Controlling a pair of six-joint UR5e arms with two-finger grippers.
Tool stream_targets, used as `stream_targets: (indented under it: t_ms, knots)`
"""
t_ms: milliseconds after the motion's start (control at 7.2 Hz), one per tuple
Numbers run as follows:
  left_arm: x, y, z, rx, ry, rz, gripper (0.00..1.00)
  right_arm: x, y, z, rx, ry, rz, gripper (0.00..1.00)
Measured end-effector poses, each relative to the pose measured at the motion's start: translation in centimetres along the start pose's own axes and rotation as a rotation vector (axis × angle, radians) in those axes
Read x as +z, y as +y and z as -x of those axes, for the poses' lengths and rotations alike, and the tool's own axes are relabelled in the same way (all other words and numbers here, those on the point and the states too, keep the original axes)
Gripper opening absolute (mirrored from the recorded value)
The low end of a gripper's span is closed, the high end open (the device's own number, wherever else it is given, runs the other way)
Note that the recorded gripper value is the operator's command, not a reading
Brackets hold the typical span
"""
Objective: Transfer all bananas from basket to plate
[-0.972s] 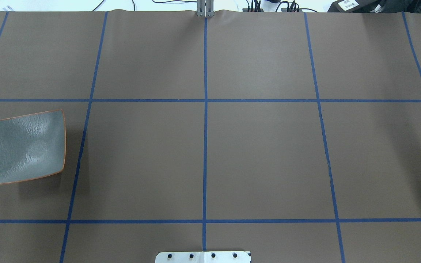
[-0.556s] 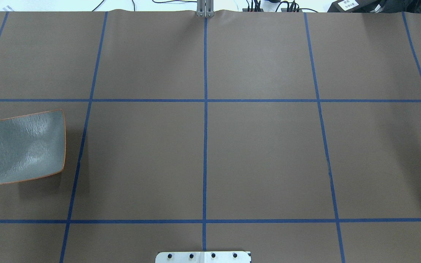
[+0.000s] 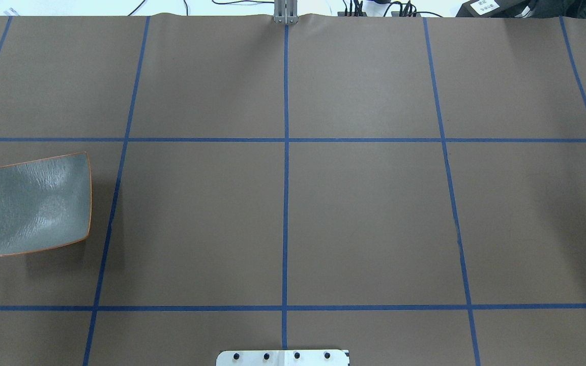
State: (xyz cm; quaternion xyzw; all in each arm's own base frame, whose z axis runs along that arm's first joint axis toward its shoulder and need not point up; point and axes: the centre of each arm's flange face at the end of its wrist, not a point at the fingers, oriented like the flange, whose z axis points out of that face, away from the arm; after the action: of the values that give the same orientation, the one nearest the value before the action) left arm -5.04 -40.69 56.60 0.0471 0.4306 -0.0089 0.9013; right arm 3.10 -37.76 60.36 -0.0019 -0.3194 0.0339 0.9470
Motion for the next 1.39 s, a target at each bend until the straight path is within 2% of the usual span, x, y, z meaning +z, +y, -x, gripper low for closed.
stream_targets:
  t_ms: [139,417,694,1111,1389]
  knots:
    - [-0.1,0.0,-0.2,-0.01,0.002,-0.002,1.0,0.9,0.5,0.5,0.001,0.023,0.021,0.93]
    - [-0.2,0.0,-0.4,-0.022,0.02,-0.002,1.0,2.5,0.9,1.5,0.003,0.102,0.043,0.94]
    - [-0.2,0.1,-0.6,-0.026,0.048,0.002,1.0,3.7,2.7,-0.1,-0.011,0.164,0.026,0.95]
    - [-0.6,0.5,-0.9,-0.024,0.054,-0.004,1.0,6.4,4.3,-2.8,0.007,0.161,-0.006,0.95]
    - [-1.0,1.5,-1.1,-0.024,0.055,-0.006,1.0,7.7,4.2,-3.1,0.069,0.104,-0.082,0.94]
